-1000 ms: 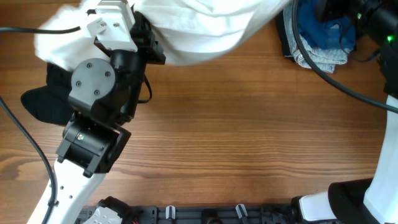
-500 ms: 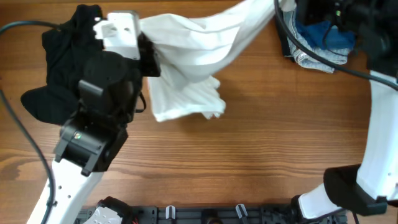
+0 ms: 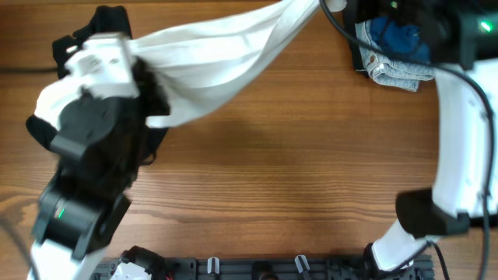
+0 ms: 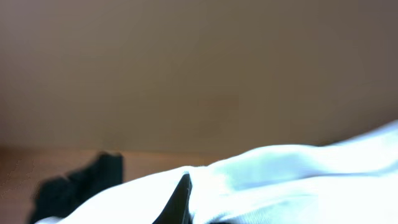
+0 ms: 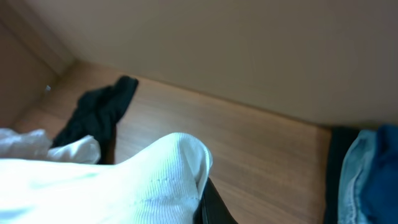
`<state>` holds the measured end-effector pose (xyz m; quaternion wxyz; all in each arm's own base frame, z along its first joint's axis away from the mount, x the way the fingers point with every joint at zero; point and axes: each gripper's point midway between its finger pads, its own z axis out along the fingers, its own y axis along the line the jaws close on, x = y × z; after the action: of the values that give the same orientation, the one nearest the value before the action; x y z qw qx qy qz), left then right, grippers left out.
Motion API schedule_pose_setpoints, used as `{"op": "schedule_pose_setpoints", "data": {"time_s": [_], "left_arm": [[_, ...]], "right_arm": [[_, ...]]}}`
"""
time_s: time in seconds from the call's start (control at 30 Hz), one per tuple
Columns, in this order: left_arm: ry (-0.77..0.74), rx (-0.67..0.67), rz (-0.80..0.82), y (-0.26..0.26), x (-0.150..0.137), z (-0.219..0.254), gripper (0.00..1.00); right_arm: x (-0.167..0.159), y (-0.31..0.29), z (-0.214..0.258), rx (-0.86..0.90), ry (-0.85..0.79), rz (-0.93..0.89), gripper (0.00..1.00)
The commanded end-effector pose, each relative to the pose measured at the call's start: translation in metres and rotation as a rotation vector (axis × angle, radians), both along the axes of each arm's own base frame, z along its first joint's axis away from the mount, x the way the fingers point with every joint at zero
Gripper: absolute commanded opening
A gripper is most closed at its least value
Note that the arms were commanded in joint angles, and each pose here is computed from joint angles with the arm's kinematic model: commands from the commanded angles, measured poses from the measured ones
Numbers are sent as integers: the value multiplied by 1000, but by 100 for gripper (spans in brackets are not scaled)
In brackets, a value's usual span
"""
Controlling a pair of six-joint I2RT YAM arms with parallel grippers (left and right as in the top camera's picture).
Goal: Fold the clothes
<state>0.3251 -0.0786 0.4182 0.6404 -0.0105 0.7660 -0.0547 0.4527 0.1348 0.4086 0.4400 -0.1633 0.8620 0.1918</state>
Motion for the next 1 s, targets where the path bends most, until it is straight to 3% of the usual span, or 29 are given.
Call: {"op": "schedule_pose_setpoints", "data": {"time_s": [0.0, 0.13, 0.33, 0.57, 0.63, 0.67, 0.7, 0.73, 0.77, 0.8, 0.83, 0.87, 0.97], "left_arm": [[189, -17, -215, -63, 35, -60, 4], [368, 11, -278, -114, 65, -137, 4], [531, 67, -395, -179, 82, -233, 4], [603, 105, -424, -207, 87, -292, 4], [609, 108, -424, -207, 87, -295, 12], [609, 108, -424, -207, 87, -295, 22], [608, 108, -424, -207, 87, -295, 38], [605, 107, -424, -207, 88, -294, 58], [601, 107, -422, -207, 88, -293, 73], [593, 106, -413, -205, 90, -291, 96], [582, 102, -401, -200, 93, -285, 100], [570, 93, -393, -196, 95, -276, 100], [538, 43, -340, -169, 98, -233, 100]], "right_arm": [[40, 2, -60, -26, 108, 15, 4], [76, -15, -127, -39, 225, -25, 4], [109, -55, -202, -41, 341, -97, 4], [130, -80, -266, -48, 413, -129, 4], [133, -85, -272, -45, 416, -138, 4], [134, -87, -273, -45, 416, -142, 4], [134, -90, -273, -44, 415, -146, 4], [135, -93, -273, -42, 414, -151, 9], [135, -96, -271, -39, 412, -158, 31], [135, -99, -268, -30, 411, -173, 58], [134, -105, -263, -19, 411, -191, 73], [133, -109, -257, -7, 412, -204, 82], [121, -117, -228, 37, 400, -209, 85]]}}
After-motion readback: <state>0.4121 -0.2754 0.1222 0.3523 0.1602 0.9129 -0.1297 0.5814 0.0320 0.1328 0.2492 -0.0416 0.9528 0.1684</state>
